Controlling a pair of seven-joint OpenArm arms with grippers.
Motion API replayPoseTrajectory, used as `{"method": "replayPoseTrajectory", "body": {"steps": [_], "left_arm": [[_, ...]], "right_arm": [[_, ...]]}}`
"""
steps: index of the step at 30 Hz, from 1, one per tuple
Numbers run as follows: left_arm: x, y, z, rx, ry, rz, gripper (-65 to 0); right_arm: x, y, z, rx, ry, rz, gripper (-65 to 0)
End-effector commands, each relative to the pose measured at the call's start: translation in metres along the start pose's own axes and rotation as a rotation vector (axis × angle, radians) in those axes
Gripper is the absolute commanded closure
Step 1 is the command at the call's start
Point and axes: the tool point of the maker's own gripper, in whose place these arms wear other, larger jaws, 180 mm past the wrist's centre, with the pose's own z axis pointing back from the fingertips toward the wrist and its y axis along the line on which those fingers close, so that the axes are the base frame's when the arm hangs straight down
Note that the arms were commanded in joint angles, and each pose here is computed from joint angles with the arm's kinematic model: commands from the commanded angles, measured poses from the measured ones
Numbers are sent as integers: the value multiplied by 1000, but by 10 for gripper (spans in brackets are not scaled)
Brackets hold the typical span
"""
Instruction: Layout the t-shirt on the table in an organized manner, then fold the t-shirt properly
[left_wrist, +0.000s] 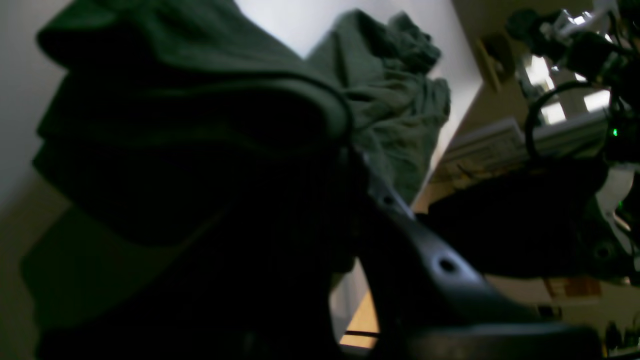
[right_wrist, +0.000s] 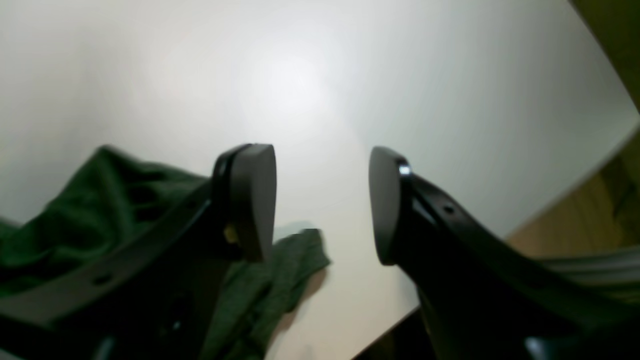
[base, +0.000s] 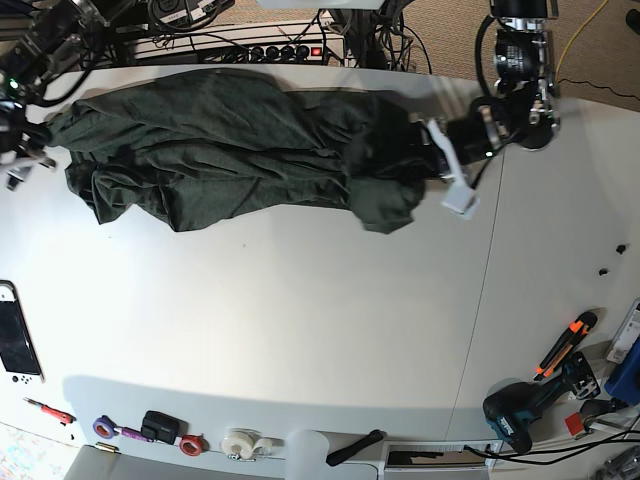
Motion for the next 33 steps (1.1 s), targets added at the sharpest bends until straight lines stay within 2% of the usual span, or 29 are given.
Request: {"method": "replayPoseTrajectory", "body": {"steps": [1,4,10,17,23,26,32,33], "left_arm": [[16,-13,-6,-48,-47,-31,0],[15,-29,-29,-92,-17,-56,0],[12,-60,-71,-152,51,-130,0],[6,-82,-109,-135,104,-219,0],[-12,-101,-129,-141,173,-295,0],[-22,-102,-135,-111,201,-322,0],[-25,-103,-145,-62,182,-428,0],[-27,-106,-147,-67,183,-440,-26]], "right_arm": [[17,-11,3,-19,-65,-21,-294],[11,-26,2,-28,-60,-84,-294],[-26,-30,-18,-11,39,-131,-294],[-60,-29,-34,0,115,-173,-294],[-59,-25,-34,22,111,-166,-294],[-59,-25,-34,25,109,-169,-294],[-59,-25,-34,25,109,-169,-294],[-59,-25,-34,25,109,-169,-294]]}}
